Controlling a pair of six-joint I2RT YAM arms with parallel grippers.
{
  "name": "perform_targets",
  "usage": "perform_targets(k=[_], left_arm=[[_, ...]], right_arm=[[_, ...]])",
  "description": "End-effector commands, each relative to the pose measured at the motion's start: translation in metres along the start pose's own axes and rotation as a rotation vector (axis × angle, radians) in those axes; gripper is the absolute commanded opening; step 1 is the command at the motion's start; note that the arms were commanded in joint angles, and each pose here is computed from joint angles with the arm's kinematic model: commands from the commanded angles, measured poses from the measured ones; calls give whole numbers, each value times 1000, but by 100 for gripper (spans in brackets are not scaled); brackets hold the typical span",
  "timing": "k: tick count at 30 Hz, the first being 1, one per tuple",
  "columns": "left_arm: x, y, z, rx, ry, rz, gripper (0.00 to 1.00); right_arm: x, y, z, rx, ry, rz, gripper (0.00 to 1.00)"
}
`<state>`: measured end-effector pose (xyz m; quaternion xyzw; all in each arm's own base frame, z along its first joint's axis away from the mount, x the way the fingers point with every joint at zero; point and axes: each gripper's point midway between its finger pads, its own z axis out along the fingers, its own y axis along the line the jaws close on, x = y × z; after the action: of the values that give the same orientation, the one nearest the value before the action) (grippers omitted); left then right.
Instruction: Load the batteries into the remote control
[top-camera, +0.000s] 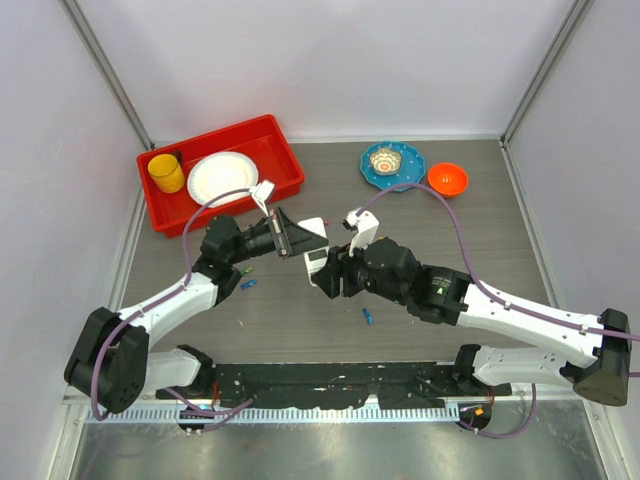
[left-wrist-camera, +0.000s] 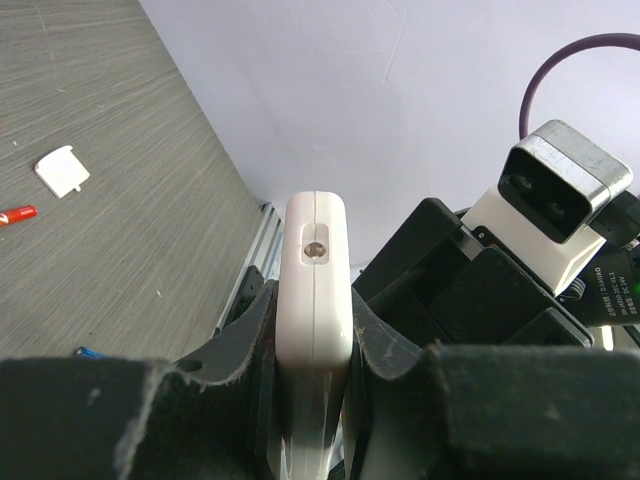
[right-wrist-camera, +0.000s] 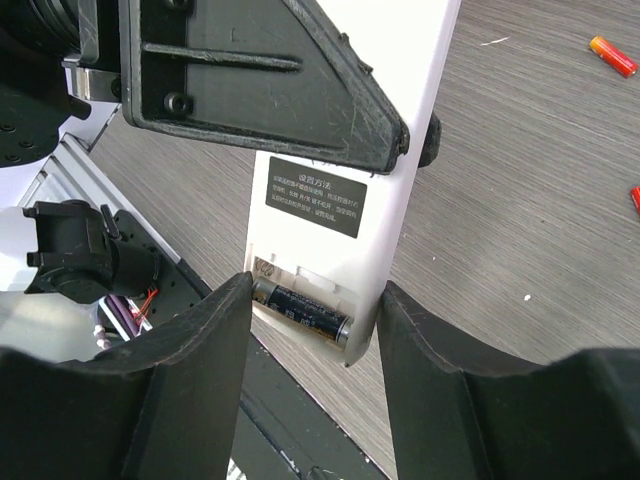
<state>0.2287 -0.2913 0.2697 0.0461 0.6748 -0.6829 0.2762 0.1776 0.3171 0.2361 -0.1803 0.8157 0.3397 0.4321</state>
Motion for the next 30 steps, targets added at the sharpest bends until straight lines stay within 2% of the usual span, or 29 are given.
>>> perform_targets(k=[1,30], left_arm=[[-4,-34,-2,86,2,63,0],[-2,-27,-1,72,9,56,0]], right_arm=[[16,-24,-4,99,73,-32,56],[4,-17,-11,73,41,-25,72]])
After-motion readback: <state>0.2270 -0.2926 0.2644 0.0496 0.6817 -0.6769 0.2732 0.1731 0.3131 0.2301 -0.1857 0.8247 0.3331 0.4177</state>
